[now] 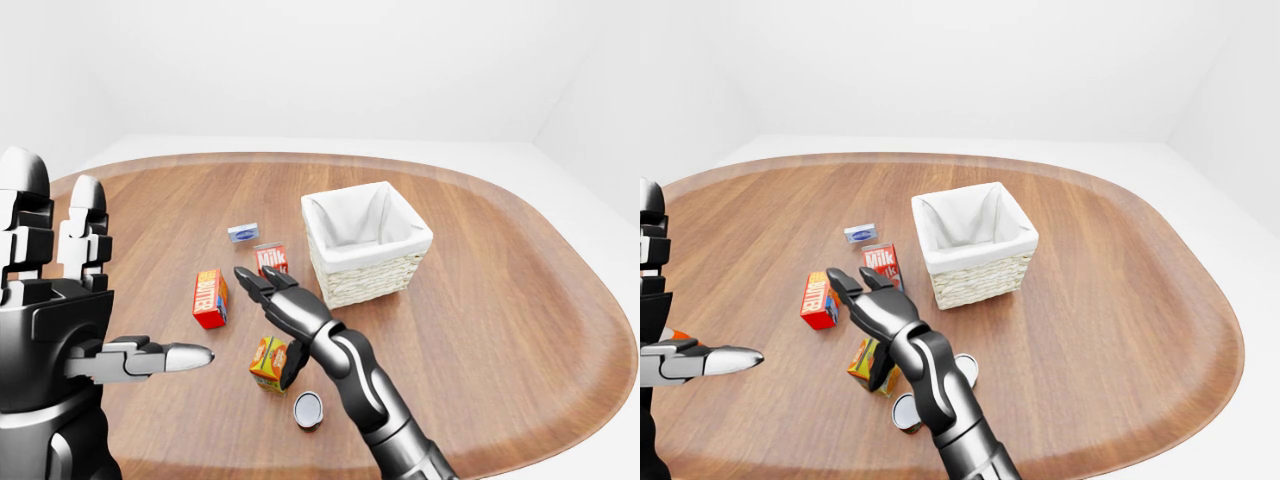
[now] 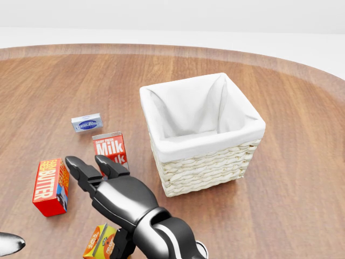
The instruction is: Pick up the orange juice, and put it in the basket.
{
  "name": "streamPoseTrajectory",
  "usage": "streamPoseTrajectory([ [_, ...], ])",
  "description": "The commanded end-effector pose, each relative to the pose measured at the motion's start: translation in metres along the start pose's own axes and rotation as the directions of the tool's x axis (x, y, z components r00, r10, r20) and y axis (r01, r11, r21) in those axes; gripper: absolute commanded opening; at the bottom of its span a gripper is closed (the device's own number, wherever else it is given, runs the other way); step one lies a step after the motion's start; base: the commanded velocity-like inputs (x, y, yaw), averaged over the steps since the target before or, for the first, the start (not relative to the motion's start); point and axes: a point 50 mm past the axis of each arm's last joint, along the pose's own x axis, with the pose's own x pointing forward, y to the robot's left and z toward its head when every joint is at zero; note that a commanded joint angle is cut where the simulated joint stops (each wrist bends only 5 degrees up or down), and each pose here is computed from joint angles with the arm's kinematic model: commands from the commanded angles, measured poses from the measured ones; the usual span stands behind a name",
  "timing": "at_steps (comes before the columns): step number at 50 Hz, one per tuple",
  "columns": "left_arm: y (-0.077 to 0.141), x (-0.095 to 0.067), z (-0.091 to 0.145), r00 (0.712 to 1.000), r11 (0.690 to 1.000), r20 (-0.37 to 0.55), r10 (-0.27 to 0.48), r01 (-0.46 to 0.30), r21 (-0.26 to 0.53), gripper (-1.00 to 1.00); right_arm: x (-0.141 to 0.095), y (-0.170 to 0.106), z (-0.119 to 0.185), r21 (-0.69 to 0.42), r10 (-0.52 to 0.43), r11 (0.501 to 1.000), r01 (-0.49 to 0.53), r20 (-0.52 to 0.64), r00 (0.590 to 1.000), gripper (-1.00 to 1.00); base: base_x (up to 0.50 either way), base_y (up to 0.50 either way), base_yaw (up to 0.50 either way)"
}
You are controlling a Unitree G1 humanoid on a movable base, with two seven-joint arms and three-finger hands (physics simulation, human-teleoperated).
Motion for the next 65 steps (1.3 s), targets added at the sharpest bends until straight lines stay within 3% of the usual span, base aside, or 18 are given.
streamPoseTrajectory([
  [1, 0.000, 0.000, 0.000, 1.000, 1.000, -0.001, 0.000, 0.000, -0.001, 1.00, 0.002, 0.016, -0.010, 0.031, 0.024, 0.999, -0.024, -0.011, 1.000, 1.00, 0.00, 0.00, 0.00],
  [65, 0.000, 0.000, 0.000, 1.000, 1.000, 0.002, 0.000, 0.000, 0.001, 1.00, 0.014, 0.047, -0.057, 0.160, 0.071, 0.986, -0.044, -0.167, 0.983, 1.00, 0.00, 0.00, 0.00],
])
